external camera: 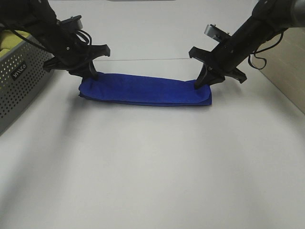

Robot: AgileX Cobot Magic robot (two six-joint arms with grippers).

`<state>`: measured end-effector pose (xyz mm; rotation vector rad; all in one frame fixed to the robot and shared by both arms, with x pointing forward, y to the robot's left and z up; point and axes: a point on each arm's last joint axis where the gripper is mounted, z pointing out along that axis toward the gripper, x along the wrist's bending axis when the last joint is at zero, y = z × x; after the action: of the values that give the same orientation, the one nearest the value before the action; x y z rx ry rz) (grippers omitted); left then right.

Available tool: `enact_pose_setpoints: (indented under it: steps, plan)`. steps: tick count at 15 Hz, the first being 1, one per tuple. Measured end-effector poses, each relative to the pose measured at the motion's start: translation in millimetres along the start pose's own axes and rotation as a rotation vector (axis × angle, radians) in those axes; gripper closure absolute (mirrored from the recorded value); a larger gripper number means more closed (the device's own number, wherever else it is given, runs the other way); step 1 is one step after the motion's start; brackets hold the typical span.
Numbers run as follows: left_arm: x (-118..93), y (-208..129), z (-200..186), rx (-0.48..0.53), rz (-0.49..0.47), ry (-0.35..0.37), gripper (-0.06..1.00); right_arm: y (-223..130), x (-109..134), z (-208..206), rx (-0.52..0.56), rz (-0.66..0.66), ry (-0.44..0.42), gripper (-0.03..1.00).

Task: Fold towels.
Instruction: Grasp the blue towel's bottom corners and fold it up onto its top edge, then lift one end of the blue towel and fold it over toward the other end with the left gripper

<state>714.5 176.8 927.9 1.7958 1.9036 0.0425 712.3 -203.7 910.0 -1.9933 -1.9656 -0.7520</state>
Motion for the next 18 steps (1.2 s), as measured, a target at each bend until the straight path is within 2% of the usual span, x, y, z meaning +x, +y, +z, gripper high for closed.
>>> enact_pose_setpoints:
  steps: [3, 4, 5, 6, 8, 9, 11, 13, 15, 18]
  plan:
    - [6, 2, 24, -0.028, -0.021, -0.007, 0.91, 3, -12, 17, -0.016, 0.029, -0.021, 0.94]
    - [7, 3, 28, -0.043, -0.028, -0.008, 0.89, 3, -12, 17, -0.018, 0.028, -0.024, 0.89]
    - [7, 4, 29, -0.057, -0.028, -0.009, 0.83, 4, -11, 17, -0.021, 0.026, -0.024, 0.77]
    - [6, 5, 28, -0.072, -0.037, -0.017, 0.71, 4, -11, 17, -0.017, 0.031, -0.024, 0.62]
    - [5, 7, 28, -0.095, -0.062, -0.036, 0.34, 3, -12, 17, -0.005, 0.027, -0.026, 0.33]
    - [5, 8, 28, -0.108, -0.064, -0.037, 0.21, 2, -11, 16, 0.000, 0.027, -0.025, 0.27]
    - [5, 9, 28, -0.119, -0.052, -0.030, 0.12, 2, -5, 6, 0.001, 0.018, -0.026, 0.22]
    - [7, 10, 23, -0.112, 0.007, 0.006, 0.11, 4, 6, -14, -0.017, -0.004, -0.033, 0.21]
    - [8, 11, 14, -0.099, 0.078, 0.052, 0.11, 1, 10, -29, -0.002, -0.023, -0.072, 0.21]
    - [10, 10, 15, -0.095, 0.114, 0.079, 0.11, -4, 3, -32, 0.060, -0.043, -0.161, 0.21]
